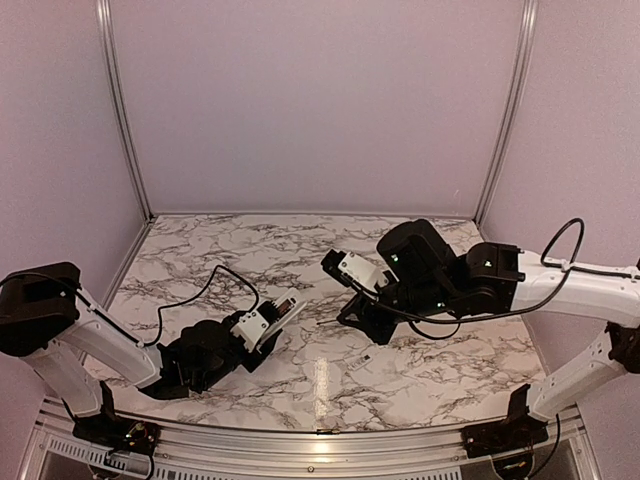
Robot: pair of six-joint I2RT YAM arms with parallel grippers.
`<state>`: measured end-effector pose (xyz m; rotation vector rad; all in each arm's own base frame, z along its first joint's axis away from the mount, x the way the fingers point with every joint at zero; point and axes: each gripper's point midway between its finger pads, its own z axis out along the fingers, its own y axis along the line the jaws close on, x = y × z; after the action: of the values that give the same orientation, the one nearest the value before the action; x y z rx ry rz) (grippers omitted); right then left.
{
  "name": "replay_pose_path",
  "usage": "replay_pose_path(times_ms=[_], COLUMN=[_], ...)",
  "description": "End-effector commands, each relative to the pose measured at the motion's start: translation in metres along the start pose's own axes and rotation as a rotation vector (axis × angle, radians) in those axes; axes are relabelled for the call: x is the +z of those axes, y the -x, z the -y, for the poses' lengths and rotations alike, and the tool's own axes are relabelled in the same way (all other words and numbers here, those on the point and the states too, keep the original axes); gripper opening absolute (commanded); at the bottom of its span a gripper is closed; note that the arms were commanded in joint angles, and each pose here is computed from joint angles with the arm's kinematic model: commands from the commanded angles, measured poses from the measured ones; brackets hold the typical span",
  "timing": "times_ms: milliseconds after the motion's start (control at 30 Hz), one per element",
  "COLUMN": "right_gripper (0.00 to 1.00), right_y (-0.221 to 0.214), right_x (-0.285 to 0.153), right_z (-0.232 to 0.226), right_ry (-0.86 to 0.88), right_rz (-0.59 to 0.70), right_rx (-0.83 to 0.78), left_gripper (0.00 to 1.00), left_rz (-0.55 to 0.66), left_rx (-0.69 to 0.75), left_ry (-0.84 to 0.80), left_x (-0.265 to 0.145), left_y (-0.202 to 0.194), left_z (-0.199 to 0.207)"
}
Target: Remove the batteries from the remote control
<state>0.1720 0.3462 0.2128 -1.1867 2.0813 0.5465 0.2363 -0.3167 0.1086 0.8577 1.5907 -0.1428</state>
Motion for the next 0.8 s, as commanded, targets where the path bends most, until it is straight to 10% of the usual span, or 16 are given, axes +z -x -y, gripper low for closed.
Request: replay_pose_path(times_ms=[0,767], right_gripper=[0.00,0.00], right_y=[0.018,0.043], right_x=[0.000,0.055], right_z=[-0.009,0.003], right_ry=[0.006,-0.134], right_rz=[0.007,-0.025], right_rx=[-0.041,-0.135], left_gripper=[0.00,0.00], left_rz=[-0.012,-0.044], left_rx=[-0.008,0.037], left_ry=[-0.018,-0.064], left_x=[0.004,0.003], left_y=[0.003,0.001], left_z=[0.003,0.010])
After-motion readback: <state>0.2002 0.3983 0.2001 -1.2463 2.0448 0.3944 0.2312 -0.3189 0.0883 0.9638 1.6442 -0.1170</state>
